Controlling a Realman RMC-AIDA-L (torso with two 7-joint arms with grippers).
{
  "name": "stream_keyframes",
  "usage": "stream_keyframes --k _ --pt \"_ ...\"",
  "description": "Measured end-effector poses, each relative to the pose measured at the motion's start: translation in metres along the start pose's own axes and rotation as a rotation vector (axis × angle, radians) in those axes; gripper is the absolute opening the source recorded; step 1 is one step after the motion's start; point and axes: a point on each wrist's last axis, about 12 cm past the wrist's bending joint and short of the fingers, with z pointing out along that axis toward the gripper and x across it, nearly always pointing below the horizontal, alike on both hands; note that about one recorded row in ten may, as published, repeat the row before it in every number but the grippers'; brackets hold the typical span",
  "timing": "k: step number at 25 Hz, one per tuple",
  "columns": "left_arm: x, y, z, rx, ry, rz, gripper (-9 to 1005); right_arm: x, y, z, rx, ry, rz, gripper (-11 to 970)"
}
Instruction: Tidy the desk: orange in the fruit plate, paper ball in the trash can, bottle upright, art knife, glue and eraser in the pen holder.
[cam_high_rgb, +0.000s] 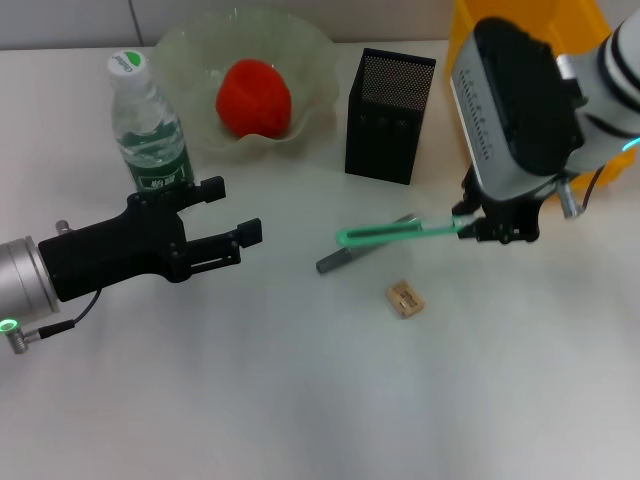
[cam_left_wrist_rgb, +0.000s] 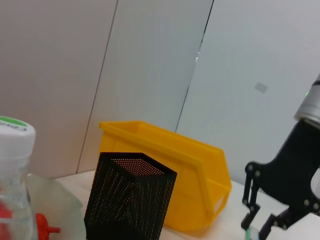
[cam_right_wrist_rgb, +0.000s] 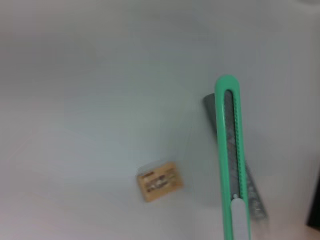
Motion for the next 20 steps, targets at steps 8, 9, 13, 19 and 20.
stream_keyframes --k 8,9,13,19,20 --pt "-0.001 0.0 0.002 0.002 0.001 0.01 859 0.001 0.005 -0.04 0.175 0.027 -0.027 180" --pt "-0.001 0.0 0.002 0.001 0.0 0.016 859 0.002 0.005 -0.046 0.209 0.045 -0.031 180" --pt "-0.001 0.0 0.002 0.0 -0.001 0.028 859 0.005 0.006 -0.065 0.34 0.112 -0.054 181" --pt "0.001 -0.002 0.002 -0.006 -0.006 0.06 859 0.001 0.005 -0.075 0.472 0.196 -0.171 181" --pt "0.002 -0.001 0.001 -0.016 -0.013 0.068 859 0.0 0.005 -0.077 0.478 0.199 -0.193 181"
